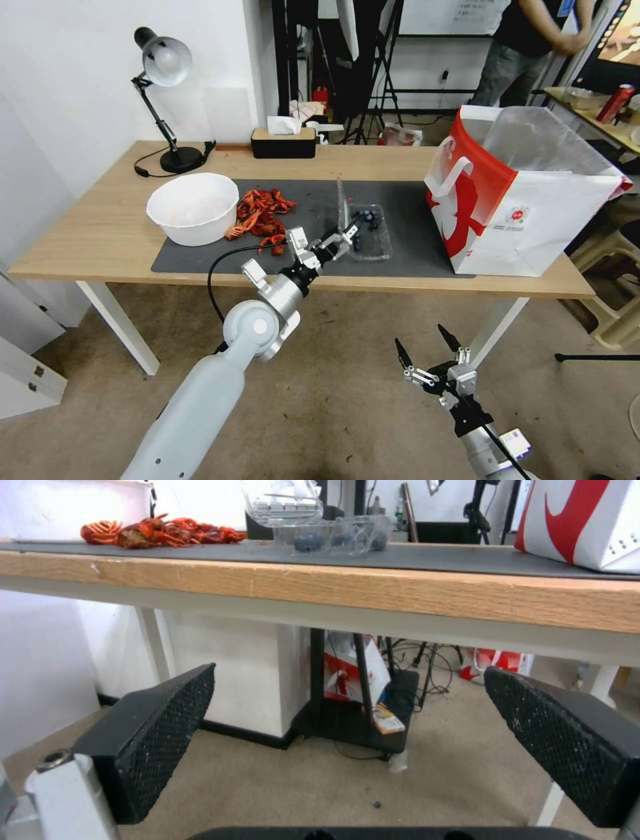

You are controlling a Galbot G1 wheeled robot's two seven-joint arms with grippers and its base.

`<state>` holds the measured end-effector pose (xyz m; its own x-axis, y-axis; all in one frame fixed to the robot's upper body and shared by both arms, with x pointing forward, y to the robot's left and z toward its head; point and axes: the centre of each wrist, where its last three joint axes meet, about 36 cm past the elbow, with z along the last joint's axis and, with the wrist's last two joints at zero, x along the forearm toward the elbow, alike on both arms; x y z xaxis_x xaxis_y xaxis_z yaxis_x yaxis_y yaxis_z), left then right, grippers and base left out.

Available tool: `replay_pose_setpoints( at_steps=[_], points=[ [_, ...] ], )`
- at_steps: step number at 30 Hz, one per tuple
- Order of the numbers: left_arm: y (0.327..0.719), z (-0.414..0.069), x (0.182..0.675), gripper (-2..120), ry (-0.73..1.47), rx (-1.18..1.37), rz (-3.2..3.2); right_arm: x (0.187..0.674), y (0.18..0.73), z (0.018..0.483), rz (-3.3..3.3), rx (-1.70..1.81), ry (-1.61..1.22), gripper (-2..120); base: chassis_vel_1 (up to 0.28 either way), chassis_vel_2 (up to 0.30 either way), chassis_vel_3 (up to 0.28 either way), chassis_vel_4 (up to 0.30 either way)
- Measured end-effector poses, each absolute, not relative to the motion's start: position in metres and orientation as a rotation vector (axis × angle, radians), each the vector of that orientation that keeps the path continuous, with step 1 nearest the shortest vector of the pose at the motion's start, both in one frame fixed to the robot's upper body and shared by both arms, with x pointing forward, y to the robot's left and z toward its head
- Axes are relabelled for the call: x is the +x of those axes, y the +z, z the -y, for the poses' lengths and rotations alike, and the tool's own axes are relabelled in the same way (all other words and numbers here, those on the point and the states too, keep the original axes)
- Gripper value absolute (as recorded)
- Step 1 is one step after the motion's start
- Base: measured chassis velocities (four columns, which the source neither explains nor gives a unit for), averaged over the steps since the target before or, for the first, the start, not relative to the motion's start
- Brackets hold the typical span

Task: Close the takeout container lid, then place the container into the takeout bag.

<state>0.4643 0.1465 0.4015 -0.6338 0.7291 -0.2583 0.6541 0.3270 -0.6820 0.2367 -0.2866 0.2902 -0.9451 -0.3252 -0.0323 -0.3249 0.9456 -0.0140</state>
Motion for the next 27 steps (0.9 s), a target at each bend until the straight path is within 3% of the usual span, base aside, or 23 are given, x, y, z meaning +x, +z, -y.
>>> replay_pose_setpoints(
  at_steps=[10,27],
  points=[
    [0.393,-0.147,0.490,100,0.966,-1.436,2.498,0.239,0.291,0.285,-3.067,-0.508,-0.018,100,0.000,0.000,0.000,0.000],
    [0.405,-0.136,0.530,100,0.827,-1.548,2.479,0.242,0.288,0.285,-3.072,-0.484,-0.020,100,0.000,0.000,0.000,0.000]
  ],
)
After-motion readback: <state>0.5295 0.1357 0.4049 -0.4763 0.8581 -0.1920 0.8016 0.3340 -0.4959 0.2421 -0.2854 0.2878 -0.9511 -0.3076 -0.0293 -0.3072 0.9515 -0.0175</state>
